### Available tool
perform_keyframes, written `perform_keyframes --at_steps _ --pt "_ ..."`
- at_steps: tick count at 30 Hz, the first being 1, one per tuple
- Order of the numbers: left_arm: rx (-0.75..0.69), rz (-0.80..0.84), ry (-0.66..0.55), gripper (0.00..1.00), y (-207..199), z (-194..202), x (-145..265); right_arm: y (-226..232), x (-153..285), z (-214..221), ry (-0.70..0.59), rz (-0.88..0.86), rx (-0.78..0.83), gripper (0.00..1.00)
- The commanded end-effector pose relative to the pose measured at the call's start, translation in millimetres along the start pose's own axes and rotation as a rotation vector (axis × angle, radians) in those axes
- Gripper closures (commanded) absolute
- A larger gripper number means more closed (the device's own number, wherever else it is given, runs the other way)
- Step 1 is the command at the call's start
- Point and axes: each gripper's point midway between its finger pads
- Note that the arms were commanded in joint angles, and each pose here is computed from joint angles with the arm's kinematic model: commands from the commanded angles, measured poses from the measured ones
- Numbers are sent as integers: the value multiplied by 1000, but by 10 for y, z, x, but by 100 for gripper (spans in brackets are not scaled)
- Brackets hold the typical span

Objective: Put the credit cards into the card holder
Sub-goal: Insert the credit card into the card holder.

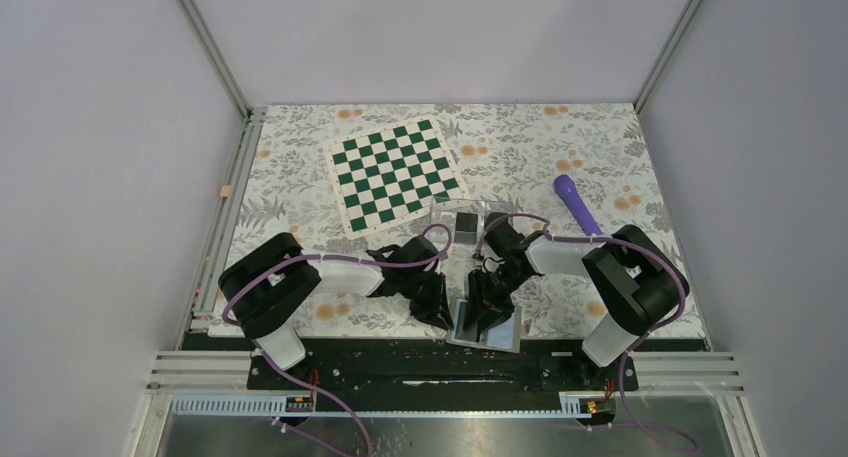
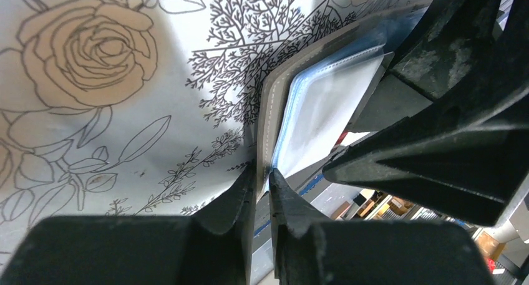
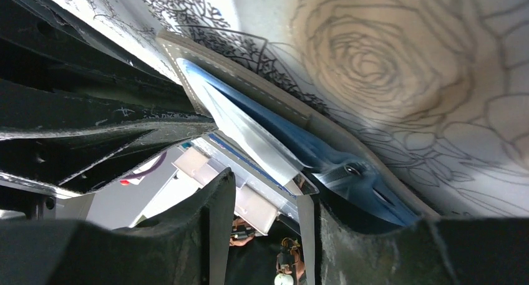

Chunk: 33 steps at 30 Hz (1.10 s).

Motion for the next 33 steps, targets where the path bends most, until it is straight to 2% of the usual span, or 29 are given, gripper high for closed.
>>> perform_keyframes --at_steps 1,10,13,17,19,21,24,29,33 --pt "-52 28 -42 86 -197 -132 10 53 -48 -113 -50 44 57 51" --pt "-109 -183 -160 71 -98 -311 383 -117 306 -62 -137 234 125 31" --pt "-139 -158 -177 69 -224 -375 421 -151 370 -53 -149 267 136 27" --pt "-138 -15 -156 68 -489 -398 311 -121 418 -58 -175 260 146 28" --pt "-121 27 -152 68 -533 -412 240 -107 442 -54 -188 257 147 34" --pt "-104 43 -148 68 -519 -424 168 -130 445 -50 -197 264 143 46" --pt "-87 31 -146 67 -457 -461 72 -246 399 -44 -183 298 125 57" --pt "-76 -3 -115 67 -356 -472 -58 -424 254 -41 -141 326 98 84" --pt "-82 -3 -103 67 -338 -465 -90 -521 172 -40 -120 337 81 94"
Point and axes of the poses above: each gripper's point midway between its finger pads, its own x axis back along the fingers, its own y axis along the line the jaws close on, z = x × y, and after that the axes turned 6 degrees about -x, right-handed
